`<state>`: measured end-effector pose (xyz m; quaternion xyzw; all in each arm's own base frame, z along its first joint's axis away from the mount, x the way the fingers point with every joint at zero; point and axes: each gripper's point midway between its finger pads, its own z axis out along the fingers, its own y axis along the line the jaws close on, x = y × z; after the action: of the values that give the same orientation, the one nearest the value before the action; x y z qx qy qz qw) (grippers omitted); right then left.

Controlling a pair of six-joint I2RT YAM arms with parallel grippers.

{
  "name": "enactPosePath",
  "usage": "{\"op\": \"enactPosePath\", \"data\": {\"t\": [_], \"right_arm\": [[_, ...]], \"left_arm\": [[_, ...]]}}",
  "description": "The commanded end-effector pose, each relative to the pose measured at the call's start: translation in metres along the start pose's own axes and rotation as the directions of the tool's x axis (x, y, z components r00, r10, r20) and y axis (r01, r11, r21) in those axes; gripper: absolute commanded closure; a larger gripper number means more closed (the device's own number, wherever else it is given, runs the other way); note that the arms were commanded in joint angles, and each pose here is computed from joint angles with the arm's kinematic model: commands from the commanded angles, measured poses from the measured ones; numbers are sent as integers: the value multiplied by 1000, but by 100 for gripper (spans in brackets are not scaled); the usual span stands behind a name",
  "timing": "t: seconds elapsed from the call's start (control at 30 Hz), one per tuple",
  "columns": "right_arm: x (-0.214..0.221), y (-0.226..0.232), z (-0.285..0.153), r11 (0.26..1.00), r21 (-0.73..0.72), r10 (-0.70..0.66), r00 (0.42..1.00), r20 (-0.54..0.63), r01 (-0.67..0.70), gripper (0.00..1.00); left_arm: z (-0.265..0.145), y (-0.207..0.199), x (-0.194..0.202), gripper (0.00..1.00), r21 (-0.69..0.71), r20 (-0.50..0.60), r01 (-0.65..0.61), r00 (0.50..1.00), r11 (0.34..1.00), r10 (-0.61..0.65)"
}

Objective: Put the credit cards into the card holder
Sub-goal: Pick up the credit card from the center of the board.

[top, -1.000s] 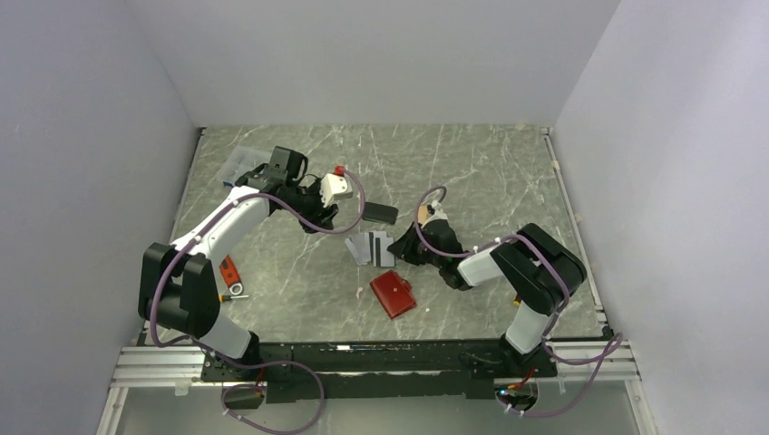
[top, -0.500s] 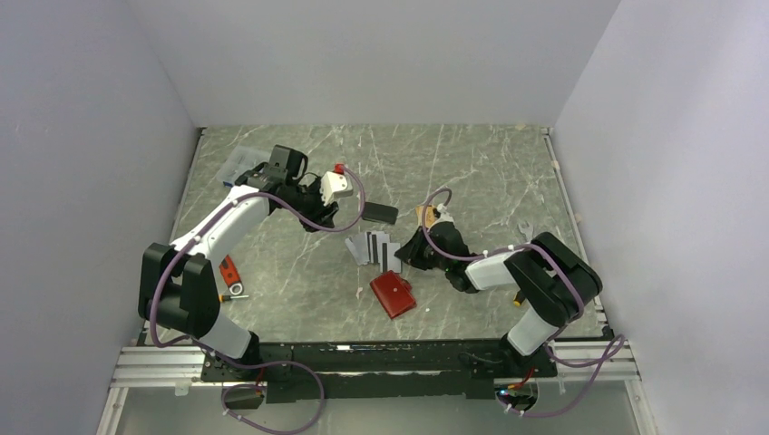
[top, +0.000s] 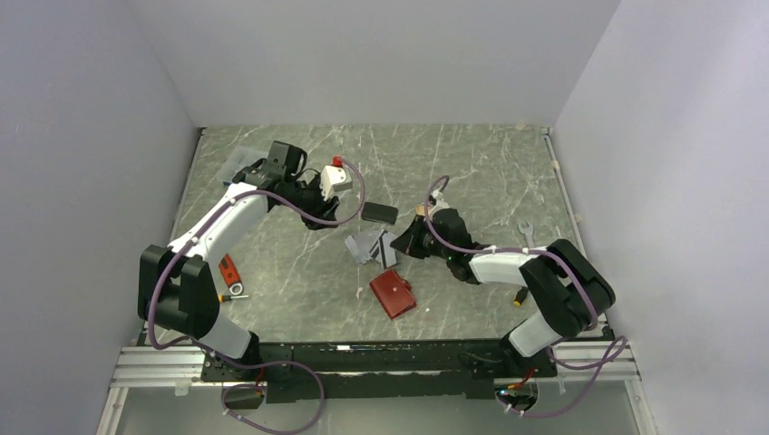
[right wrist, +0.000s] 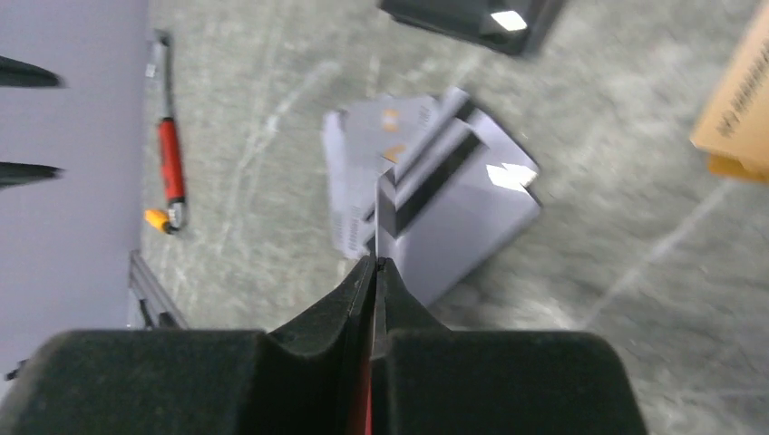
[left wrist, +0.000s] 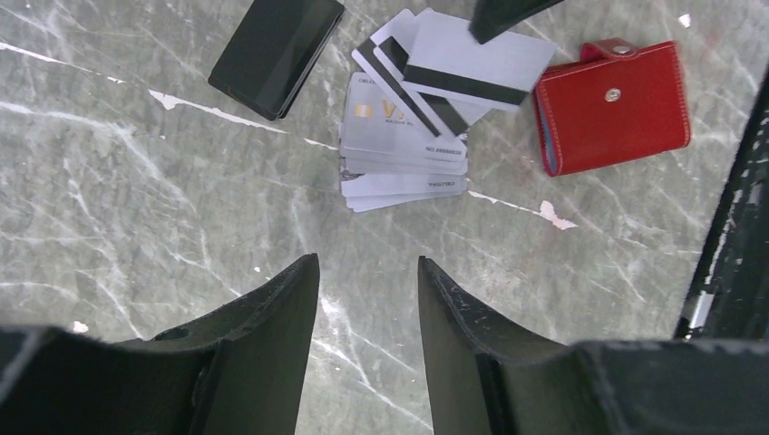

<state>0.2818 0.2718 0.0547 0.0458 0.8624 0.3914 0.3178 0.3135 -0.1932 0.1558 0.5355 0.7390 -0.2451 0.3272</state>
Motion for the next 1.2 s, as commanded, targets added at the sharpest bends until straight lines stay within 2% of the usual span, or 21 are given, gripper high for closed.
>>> {"op": "enactPosePath", "data": {"t": [0.0,0.2,0.33,0.43,0.53,0.67,0.83,1.17], "right_arm": [[-38,53,-9,982,-174,-66,995,69,77,99],[-53,69,-10,972,-211,-84,993,78,99,100],[-61,81,-16,965,-241,-84,992,93,104,100],[-70,94,-30,954,-282,-68,990,126,102,100],[-82,111,-47,938,-334,-38,984,176,96,100],[-91,127,-65,915,-395,12,976,219,78,100],[-102,146,-77,882,-470,90,968,235,32,100],[-122,181,-88,814,-580,166,959,231,-1,100]], "left_arm": [[-15,-13,-29,50,46,92,15,996,999,-20],[-14,-22,-31,48,93,110,54,992,994,-64],[-24,-29,-47,43,175,201,140,964,975,-175],[-41,-30,-66,36,290,293,256,894,922,-340],[-55,-36,-82,35,399,338,318,821,860,-460],[-63,-46,-95,36,484,343,386,742,785,-576],[-63,-48,-100,43,534,303,476,664,699,-684],[-61,-49,-105,45,555,299,490,637,672,-711]]}}
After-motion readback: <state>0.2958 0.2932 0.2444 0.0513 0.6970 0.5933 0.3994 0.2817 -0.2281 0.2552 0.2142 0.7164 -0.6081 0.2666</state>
